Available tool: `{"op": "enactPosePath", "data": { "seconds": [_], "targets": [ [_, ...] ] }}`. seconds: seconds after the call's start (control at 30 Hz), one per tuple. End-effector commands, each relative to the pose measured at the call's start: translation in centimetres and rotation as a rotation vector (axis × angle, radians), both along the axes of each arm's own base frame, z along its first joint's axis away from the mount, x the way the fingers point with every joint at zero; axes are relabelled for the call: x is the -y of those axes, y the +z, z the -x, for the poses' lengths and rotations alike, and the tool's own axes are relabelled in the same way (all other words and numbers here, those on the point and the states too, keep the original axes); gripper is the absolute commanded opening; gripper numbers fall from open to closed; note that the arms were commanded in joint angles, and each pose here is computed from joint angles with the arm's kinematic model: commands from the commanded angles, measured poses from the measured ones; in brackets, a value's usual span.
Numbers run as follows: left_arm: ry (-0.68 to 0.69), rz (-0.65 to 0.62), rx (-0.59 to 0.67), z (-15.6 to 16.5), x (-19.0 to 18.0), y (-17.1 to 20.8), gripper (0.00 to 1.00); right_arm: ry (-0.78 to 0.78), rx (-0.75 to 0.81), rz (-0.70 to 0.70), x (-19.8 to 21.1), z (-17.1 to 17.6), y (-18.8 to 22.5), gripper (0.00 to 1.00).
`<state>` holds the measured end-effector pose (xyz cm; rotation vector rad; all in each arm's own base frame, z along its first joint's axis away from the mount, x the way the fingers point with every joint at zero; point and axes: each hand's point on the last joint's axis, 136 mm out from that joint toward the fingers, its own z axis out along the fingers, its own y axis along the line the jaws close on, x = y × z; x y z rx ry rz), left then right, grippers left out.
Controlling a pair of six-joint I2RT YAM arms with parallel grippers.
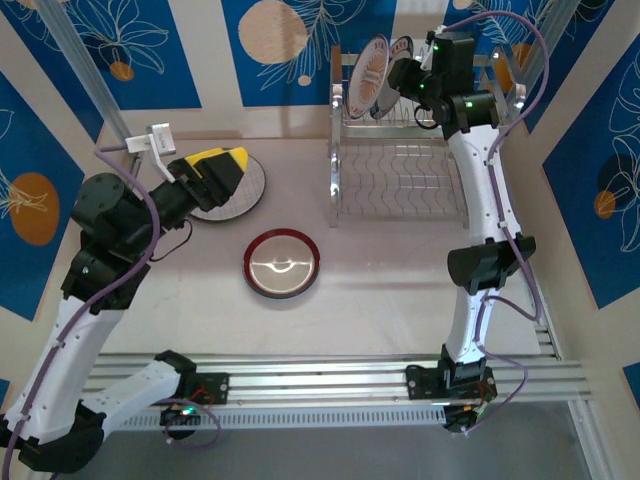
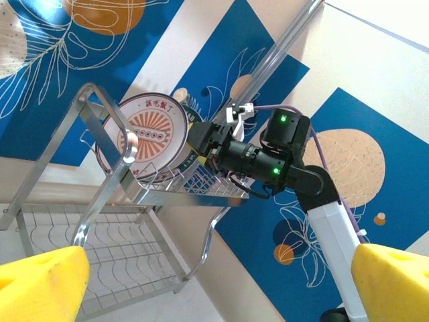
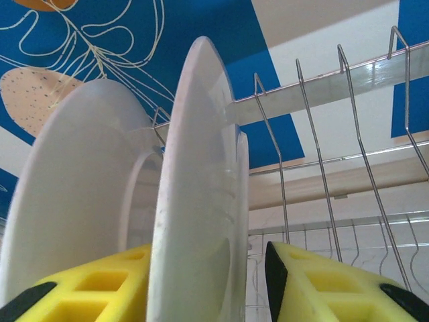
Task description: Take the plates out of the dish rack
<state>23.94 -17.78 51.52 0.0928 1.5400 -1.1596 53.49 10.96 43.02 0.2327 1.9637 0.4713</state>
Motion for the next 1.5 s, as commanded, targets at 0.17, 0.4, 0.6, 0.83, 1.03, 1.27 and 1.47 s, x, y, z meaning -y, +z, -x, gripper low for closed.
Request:
{"op": "enactPosePath", "data": {
  "seconds": [0.17,0.4,0.6,0.83,1.03,1.27,1.47],
  "targets": [
    [0.038,-0.028,0.066,1.6,-1.2,2.2,1.00,-0.009,0.025,-0.013,-0.3,-0.8,0.5,0.37],
    [0.048,-0.038,0.060,1.6,-1.4,2.0,1.00,-0.033,0.025,0.006,-0.4,-0.9,0.4,0.28],
    [0.055,-0.033,0.055,1.6,-1.5,1.9,1.00,-0.059,0.038,0.043,-0.3,-0.7,0.7,0.20],
    [0.045,-0.023,0.053,1.7,-1.4,2.0,1.00,-0.124,0.081,0.101,0.1,-0.1,2.3,0.11],
    [0.037,-0.013,0.050,1.8,-1.4,1.9,1.00,-0.196,0.150,0.182,0.7,1.0,5.0,0.04],
    [0.015,0.010,0.059,1.9,-1.1,2.3,1.00,-0.286,0.188,0.230,2.5,2.7,7.1,0.00],
    [-0.013,0.034,0.080,1.9,-0.6,3.5,1.00,-0.340,0.225,0.256,4.0,4.6,9.3,0.00]
  ]
}}
